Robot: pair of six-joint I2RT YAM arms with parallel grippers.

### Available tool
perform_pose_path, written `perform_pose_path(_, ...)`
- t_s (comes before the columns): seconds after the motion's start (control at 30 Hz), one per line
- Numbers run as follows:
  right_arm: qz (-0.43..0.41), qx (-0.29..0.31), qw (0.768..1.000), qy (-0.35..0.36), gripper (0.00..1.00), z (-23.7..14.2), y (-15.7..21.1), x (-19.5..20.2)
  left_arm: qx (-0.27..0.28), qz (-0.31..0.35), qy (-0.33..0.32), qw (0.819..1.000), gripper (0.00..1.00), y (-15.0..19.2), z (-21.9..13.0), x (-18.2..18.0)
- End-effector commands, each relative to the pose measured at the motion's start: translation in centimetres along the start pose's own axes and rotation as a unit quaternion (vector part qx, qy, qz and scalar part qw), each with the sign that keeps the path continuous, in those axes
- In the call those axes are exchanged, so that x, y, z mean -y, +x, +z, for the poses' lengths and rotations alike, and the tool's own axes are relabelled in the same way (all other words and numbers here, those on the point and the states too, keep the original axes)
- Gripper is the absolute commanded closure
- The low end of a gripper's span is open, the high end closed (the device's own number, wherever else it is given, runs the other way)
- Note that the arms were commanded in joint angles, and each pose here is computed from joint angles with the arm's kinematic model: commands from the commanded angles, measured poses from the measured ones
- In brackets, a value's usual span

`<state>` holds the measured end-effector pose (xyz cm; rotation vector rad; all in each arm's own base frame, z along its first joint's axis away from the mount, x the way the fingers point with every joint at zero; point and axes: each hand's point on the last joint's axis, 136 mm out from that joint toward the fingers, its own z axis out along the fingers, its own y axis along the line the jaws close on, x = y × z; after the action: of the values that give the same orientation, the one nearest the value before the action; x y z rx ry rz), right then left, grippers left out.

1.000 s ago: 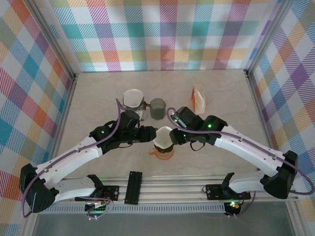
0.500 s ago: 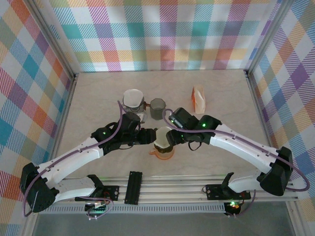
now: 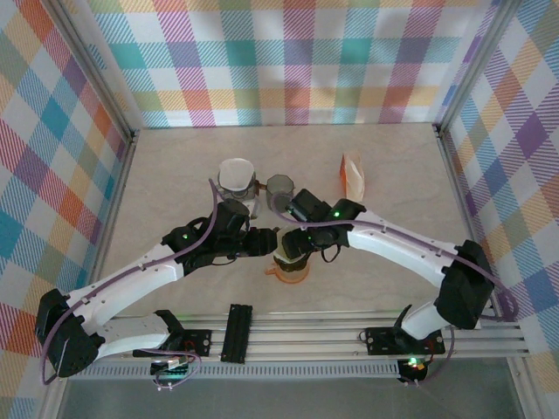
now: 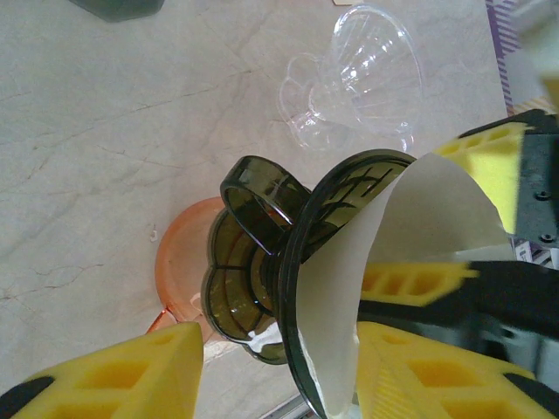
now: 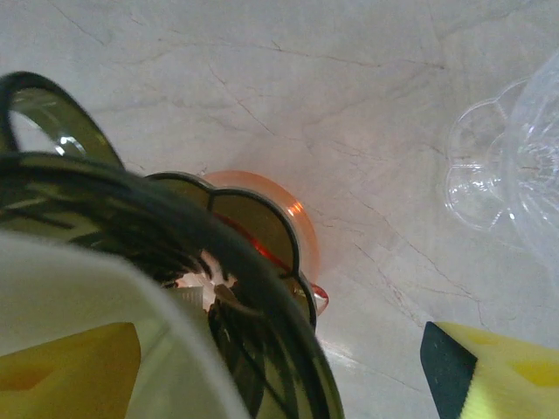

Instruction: Place the coffee filter in the dripper

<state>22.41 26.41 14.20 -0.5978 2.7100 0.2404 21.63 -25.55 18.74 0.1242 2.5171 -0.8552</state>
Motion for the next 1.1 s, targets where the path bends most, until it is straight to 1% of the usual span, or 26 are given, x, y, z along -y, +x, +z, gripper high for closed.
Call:
perform_pose_path(0.0, -0.001, 0.008, 1.0, -0.015, 0.15, -0.3, -0.7, -0.5, -0.005, 0.002, 0.002, 1.0, 0.52, 0.4, 0.3, 0.0)
perform_pose_path(0.3, 0.002, -0.007, 1.0, 0.001, 0.15, 1.4, 0.2, 0.1, 0.005, -0.004, 0.014, 1.0, 0.51, 0.1, 0.0, 0.4)
perform_pose_path(0.53, 0.004, -0.017, 1.0, 0.011, 0.15, 2.8, 0.7, 0.3, 0.01, -0.009, 0.032, 0.999, 0.46, 0.1, 0.0, 0.9)
perform_pose_path(0.77, 0.007, -0.024, 1.0, 0.017, 0.15, 3.4, 1.3, 0.7, -0.001, -0.014, 0.029, 0.999, 0.47, 0.5, 0.7, 0.6)
perform_pose_path(0.9, 0.009, -0.021, 1.0, 0.018, 0.15, 3.2, 1.3, 0.7, -0.005, -0.014, 0.025, 1.0, 0.5, 0.7, 0.9, 0.4)
perform_pose_path(0.93, 0.008, -0.021, 1.0, 0.019, 0.15, 3.2, 1.3, 0.8, -0.006, -0.012, 0.024, 1.0, 0.53, 0.7, 1.0, 0.4)
perform_pose_path(1.0, 0.009, -0.02, 1.0, 0.018, 0.15, 3.2, 1.2, 0.7, -0.008, -0.012, 0.019, 1.0, 0.6, 0.7, 1.2, 0.2)
perform_pose_path(1.07, 0.009, -0.021, 1.0, 0.019, 0.15, 3.3, 1.3, 0.8, -0.008, -0.012, 0.018, 1.0, 0.7, 0.7, 1.2, 0.2)
